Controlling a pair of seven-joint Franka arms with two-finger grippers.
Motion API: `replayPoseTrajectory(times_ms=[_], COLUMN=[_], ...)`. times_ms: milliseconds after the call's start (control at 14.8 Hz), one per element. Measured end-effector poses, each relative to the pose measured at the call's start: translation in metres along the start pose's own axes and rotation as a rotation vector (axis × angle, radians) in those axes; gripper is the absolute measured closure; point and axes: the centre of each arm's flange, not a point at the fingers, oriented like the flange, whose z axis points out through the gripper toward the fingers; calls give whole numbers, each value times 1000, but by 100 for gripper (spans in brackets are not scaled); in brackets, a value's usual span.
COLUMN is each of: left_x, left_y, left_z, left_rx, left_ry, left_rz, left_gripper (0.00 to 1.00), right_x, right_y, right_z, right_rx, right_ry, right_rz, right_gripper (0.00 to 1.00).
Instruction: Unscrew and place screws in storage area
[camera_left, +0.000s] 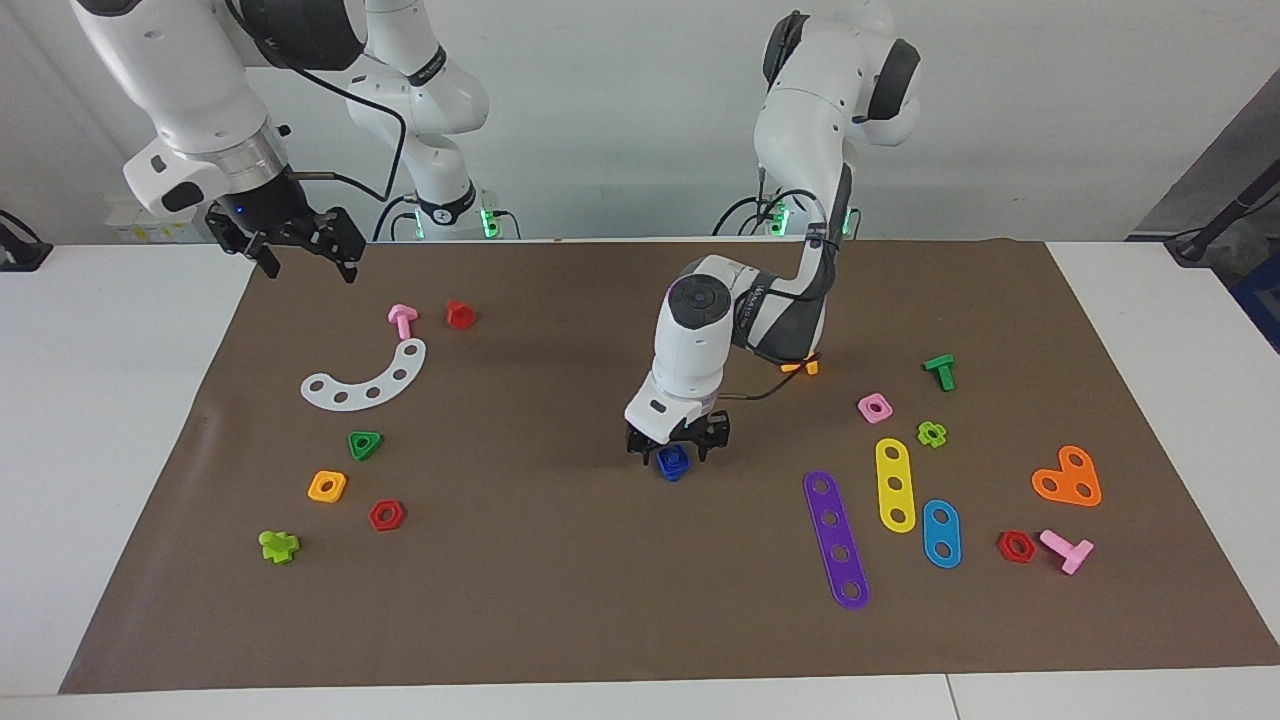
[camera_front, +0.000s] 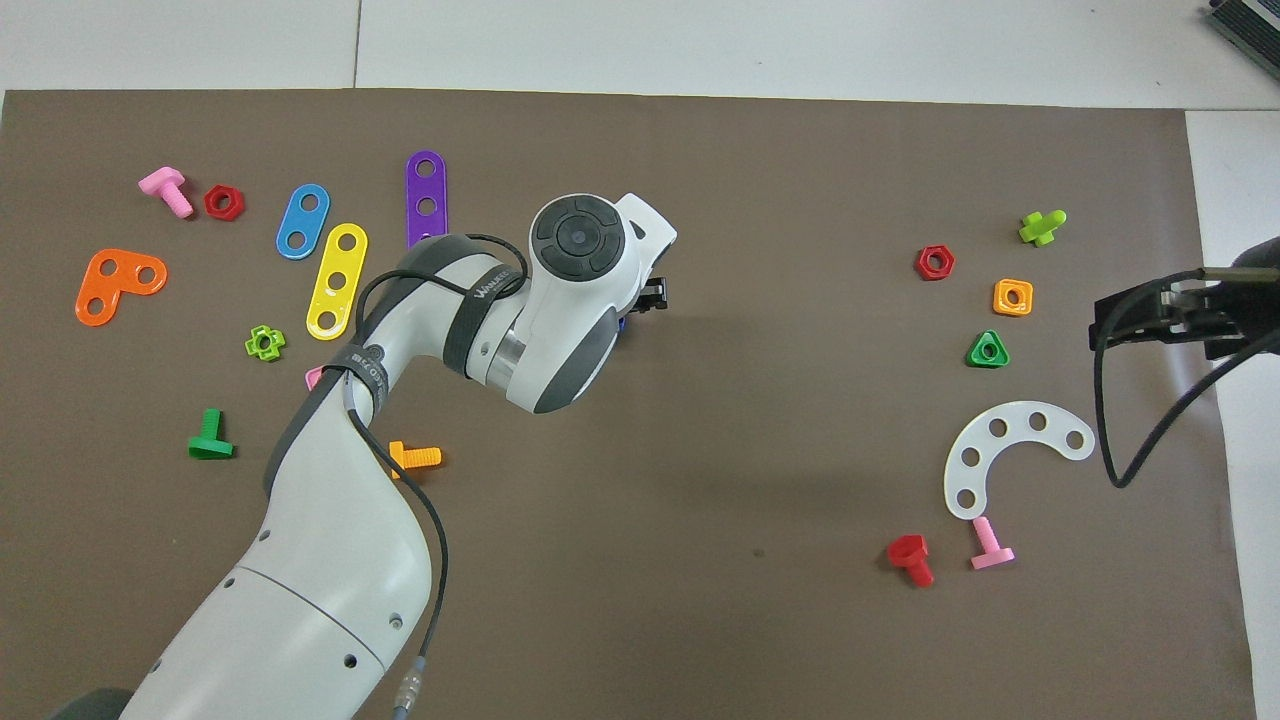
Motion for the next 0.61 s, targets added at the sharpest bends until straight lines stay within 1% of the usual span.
replayPoseTrajectory(times_ms=[203,339,407,610], left_x=[3,4,4,2], left_y=[-3,-5,-6,-8], left_z=[-1,1,3,10], left_rx=[2,2,0,-1], left_ry=[15,20,24,26], left_rz=[-2,-4,-4,-4], left_gripper=[10,13,16,18], right_x=[0,0,0,0], right_y=[1,1,1,1], right_z=[0,0,0,0], right_rx=[0,0,0,0], right_ry=[0,0,0,0], right_rz=[2,2,2,2], right_gripper=[0,0,0,0])
